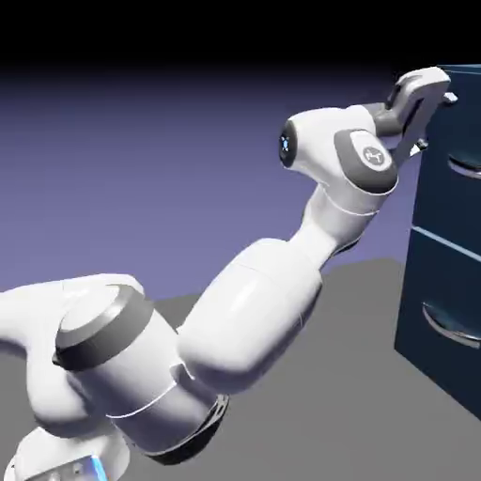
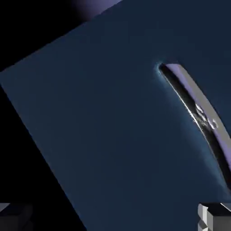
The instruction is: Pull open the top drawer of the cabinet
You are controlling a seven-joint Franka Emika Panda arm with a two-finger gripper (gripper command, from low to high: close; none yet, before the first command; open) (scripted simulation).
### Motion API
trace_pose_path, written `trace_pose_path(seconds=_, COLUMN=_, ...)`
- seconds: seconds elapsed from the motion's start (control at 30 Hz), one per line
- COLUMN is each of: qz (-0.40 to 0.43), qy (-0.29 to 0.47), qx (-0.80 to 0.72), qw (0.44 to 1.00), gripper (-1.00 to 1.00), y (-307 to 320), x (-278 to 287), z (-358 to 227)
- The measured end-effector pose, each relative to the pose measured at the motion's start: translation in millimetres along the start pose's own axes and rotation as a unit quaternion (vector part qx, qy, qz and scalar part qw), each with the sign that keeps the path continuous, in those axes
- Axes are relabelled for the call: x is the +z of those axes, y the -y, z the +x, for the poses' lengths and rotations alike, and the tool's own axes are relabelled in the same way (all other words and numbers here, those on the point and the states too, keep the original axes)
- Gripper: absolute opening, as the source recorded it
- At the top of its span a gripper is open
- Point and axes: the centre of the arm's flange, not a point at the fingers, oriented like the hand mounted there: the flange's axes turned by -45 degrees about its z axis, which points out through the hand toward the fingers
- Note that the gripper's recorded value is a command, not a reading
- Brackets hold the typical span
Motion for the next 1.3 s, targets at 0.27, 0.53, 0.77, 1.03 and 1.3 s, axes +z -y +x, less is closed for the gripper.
trace_pose_path(seconds=0.27, qz=-0.01, qy=-0.017, qx=-0.179, qw=0.984, gripper=0.0, y=-71.1, x=53.3, z=3.9)
trace_pose_path(seconds=0.53, qz=-0.01, qy=-0.017, qx=-0.179, qw=0.984, gripper=-1.0, y=-71.8, x=103.2, z=5.7)
trace_pose_path(seconds=0.77, qz=-0.01, qy=-0.017, qx=-0.178, qw=0.984, gripper=-1.0, y=-70.8, x=38.6, z=3.8)
trace_pose_path(seconds=1.03, qz=-0.01, qy=-0.017, qx=-0.178, qw=0.984, gripper=-1.0, y=-69.6, x=-49.2, z=0.6)
trace_pose_path(seconds=1.3, qz=-0.011, qy=-0.017, qx=-0.177, qw=0.984, gripper=-1.0, y=-68.2, x=-147.9, z=-3.0)
